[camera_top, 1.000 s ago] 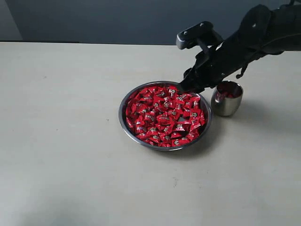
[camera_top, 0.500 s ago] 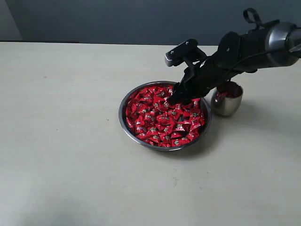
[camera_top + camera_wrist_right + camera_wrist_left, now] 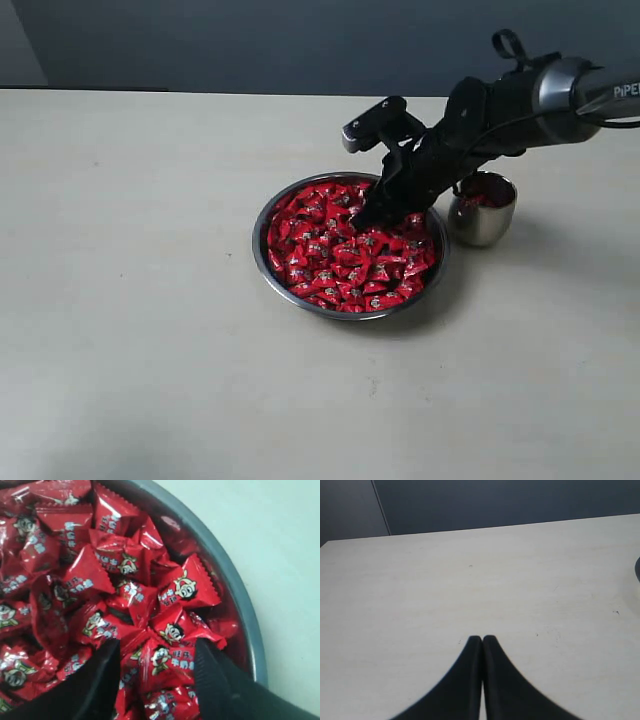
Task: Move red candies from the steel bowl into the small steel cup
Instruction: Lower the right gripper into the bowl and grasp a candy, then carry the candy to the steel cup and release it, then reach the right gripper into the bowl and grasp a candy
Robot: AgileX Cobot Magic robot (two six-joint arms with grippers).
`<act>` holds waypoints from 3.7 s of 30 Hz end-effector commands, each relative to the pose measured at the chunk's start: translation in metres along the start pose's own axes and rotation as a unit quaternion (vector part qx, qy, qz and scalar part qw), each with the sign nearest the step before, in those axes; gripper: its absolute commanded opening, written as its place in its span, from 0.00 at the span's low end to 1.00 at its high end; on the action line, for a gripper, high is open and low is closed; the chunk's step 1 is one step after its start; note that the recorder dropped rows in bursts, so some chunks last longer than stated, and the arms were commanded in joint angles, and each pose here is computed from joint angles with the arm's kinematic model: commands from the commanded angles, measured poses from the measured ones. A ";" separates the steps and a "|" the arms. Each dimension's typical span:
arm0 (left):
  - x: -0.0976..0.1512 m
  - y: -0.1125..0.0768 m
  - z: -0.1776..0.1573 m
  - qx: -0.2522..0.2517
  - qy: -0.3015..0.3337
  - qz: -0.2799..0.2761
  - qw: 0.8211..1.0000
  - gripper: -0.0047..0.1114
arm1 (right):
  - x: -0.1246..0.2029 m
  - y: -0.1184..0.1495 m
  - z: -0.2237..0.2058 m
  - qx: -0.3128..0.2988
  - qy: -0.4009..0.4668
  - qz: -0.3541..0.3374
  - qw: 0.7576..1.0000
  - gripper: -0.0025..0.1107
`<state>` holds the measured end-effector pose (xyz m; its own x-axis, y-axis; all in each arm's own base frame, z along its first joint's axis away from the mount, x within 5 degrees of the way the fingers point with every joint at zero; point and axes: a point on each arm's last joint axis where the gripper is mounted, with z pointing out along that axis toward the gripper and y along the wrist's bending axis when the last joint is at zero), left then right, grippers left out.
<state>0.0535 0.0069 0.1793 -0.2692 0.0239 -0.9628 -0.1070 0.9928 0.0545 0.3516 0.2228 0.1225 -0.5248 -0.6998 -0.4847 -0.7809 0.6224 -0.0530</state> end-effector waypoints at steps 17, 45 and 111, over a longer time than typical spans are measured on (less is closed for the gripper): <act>-0.003 0.000 -0.001 0.002 -0.009 0.001 1.000 0.04 | 0.003 -0.001 0.008 0.006 0.008 -0.016 1.000 0.35; -0.003 0.000 -0.001 0.002 -0.009 0.001 1.000 0.04 | -0.021 -0.005 -0.075 0.006 -0.037 0.002 0.999 0.04; -0.003 0.000 -0.001 0.002 -0.009 0.001 1.000 0.04 | -0.002 0.037 -0.022 -0.052 -0.034 -0.013 0.998 0.56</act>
<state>0.0535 0.0069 0.1793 -0.2692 0.0239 -0.9628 -0.1070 0.9928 0.0545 0.3136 0.2345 0.1407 -0.5090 -0.6743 -0.5349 -0.8041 0.5943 0.0159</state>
